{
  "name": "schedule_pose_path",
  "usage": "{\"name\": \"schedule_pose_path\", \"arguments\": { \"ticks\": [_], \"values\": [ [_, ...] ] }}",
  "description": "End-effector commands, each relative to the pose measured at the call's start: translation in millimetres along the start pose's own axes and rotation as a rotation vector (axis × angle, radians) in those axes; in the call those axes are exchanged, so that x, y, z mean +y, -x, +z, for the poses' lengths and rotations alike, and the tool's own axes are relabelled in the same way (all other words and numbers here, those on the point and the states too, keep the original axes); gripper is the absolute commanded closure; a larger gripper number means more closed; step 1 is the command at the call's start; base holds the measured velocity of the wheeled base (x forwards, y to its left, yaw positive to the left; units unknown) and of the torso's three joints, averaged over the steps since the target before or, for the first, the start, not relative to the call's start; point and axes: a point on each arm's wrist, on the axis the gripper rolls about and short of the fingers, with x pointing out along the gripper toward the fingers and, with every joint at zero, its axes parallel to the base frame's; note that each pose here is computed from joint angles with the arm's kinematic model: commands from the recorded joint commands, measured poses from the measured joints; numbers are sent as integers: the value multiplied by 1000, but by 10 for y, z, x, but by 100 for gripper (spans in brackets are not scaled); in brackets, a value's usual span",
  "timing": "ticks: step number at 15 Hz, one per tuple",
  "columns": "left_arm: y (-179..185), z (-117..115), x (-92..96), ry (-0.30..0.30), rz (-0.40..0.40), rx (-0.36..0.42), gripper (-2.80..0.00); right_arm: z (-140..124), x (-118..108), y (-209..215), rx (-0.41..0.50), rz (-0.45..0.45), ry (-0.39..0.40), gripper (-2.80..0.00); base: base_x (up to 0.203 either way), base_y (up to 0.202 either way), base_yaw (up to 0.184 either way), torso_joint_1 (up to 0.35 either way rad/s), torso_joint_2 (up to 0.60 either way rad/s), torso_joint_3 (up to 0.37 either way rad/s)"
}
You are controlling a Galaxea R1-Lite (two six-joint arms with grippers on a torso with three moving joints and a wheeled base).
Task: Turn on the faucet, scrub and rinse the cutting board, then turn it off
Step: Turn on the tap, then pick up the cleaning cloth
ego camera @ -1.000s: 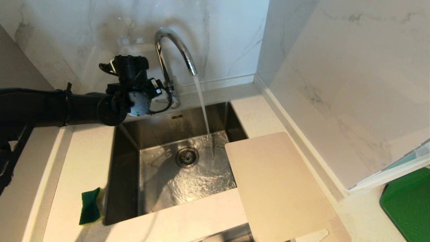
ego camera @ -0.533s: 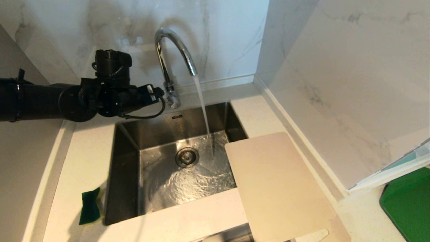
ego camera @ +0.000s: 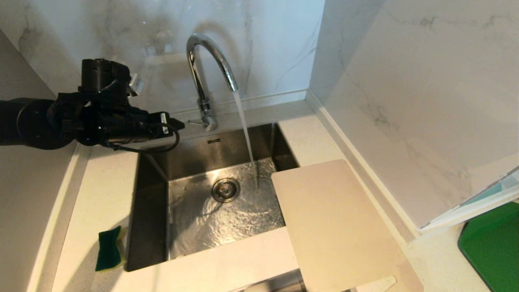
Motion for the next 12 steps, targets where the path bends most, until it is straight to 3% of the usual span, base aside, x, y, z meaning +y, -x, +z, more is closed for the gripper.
{"name": "schedule_pose_path", "arguments": {
  "ticks": [1,3,7,12],
  "values": [
    [59,-65,-9,-38,2,39,0,0,0,0,-1,1,0,0,0,0,0,0,0,0],
    [42,-215,15,-73,18,112,0,0,0,0,-1,1,0,0,0,0,0,0,0,0],
    [127,-319,163,-83,65,185,0,0,0,0,-1,1,0,0,0,0,0,0,0,0],
    [370,-352,519,-76,143,202,0,0,0,0,-1,1,0,0,0,0,0,0,0,0]
  ]
}}
